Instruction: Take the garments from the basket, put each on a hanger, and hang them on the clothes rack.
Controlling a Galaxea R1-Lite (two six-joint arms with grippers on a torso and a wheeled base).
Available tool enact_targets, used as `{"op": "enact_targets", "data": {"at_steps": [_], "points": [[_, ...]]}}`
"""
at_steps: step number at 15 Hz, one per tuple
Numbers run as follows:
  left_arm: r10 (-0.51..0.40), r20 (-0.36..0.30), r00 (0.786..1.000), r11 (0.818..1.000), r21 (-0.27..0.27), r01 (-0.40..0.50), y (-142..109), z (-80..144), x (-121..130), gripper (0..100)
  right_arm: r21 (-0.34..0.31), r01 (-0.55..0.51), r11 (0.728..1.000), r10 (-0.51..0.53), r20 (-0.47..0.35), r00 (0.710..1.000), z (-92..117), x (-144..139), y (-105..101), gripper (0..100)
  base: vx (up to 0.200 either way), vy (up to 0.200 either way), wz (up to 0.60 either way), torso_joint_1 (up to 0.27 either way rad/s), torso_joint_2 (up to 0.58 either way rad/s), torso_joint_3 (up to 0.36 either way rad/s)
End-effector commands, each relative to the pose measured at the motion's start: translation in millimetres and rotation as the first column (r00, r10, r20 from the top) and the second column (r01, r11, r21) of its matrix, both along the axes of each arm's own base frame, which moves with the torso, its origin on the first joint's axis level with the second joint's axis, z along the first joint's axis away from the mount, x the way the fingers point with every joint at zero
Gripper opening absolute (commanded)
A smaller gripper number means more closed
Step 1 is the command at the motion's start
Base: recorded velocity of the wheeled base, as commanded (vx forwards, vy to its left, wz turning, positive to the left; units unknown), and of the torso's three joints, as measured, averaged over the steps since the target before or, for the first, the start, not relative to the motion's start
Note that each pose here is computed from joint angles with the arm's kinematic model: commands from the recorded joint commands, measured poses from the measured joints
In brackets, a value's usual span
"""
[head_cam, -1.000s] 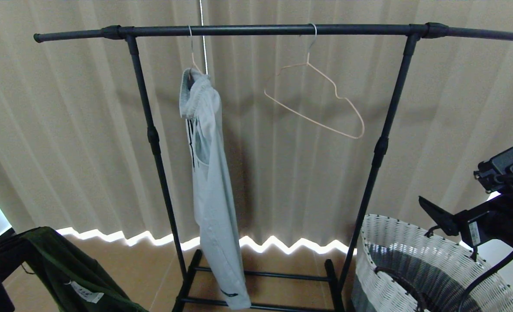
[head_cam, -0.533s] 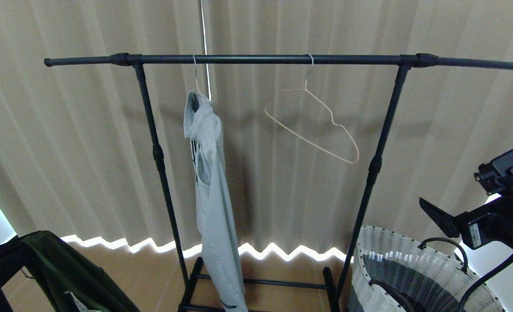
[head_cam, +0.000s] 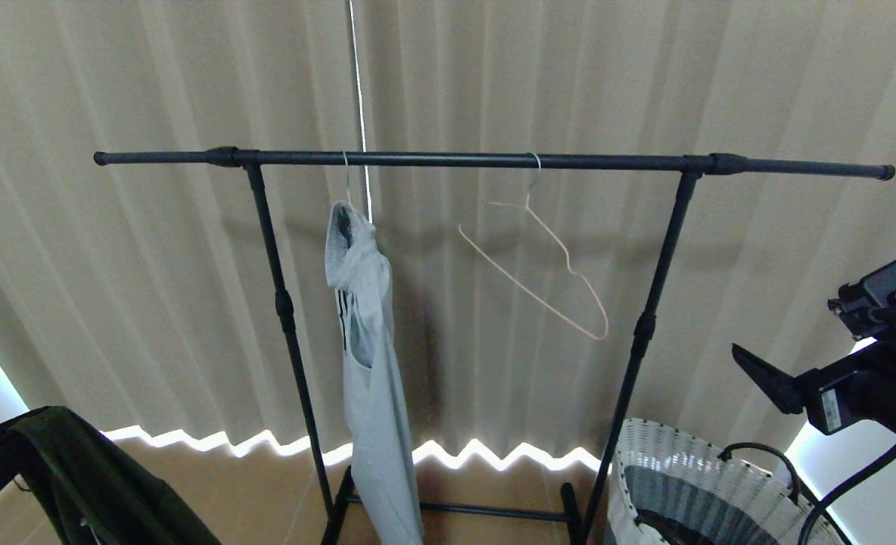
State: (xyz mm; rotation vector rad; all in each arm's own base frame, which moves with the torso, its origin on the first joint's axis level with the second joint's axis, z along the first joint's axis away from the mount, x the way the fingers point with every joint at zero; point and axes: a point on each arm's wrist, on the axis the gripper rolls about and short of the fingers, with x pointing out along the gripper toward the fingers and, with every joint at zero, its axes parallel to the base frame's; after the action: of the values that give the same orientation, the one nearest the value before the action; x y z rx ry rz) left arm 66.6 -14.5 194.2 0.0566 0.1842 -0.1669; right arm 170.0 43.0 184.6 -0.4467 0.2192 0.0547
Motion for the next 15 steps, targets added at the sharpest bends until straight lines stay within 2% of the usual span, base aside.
{"op": "enact_targets", "data": {"at_steps": [1,3,5,8,10,15], "points": [[-0.001,0.016,1.0,1.0,-0.004,0.001,1,0,-4,0,0.0,-0.001,1.0,0.001,-0.001,1.0,0,0,0,100,0.0,0.0,0.0,0.242,-0.51,-0.261],[0.001,0.028,1.0,1.0,-0.009,-0.001,1,2,-5,0,0.005,-0.015,1.0,0.015,0.0,1.0,0,1,1,100,0.0,0.0,0.0,0.222,-0.47,-0.244],[0.001,0.031,1.0,1.0,-0.01,-0.001,1,3,-5,0,0.024,-0.102,0.994,0.102,0.004,0.995,3,1,3,100,0.0,0.0,0.0,0.09,-0.18,-0.095],[0.001,0.029,1.0,1.0,-0.01,-0.001,1,4,-5,0,0.037,-0.131,0.991,0.129,0.063,0.99,20,4,5,100,0.0,0.0,0.0,0.011,-0.02,-0.015],[0.002,0.035,0.999,1.0,-0.013,-0.001,1,5,-5,0,0.045,-0.137,0.989,0.133,0.082,0.988,28,9,6,100,0.2,0.0,0.0,0.0,0.0,0.002],[0.002,0.033,0.999,1.0,-0.012,-0.001,1,5,-5,0,0.057,-0.138,0.989,0.136,0.033,0.99,22,29,14,100,0.2,0.0,0.0,0.007,0.0,0.004]]}}
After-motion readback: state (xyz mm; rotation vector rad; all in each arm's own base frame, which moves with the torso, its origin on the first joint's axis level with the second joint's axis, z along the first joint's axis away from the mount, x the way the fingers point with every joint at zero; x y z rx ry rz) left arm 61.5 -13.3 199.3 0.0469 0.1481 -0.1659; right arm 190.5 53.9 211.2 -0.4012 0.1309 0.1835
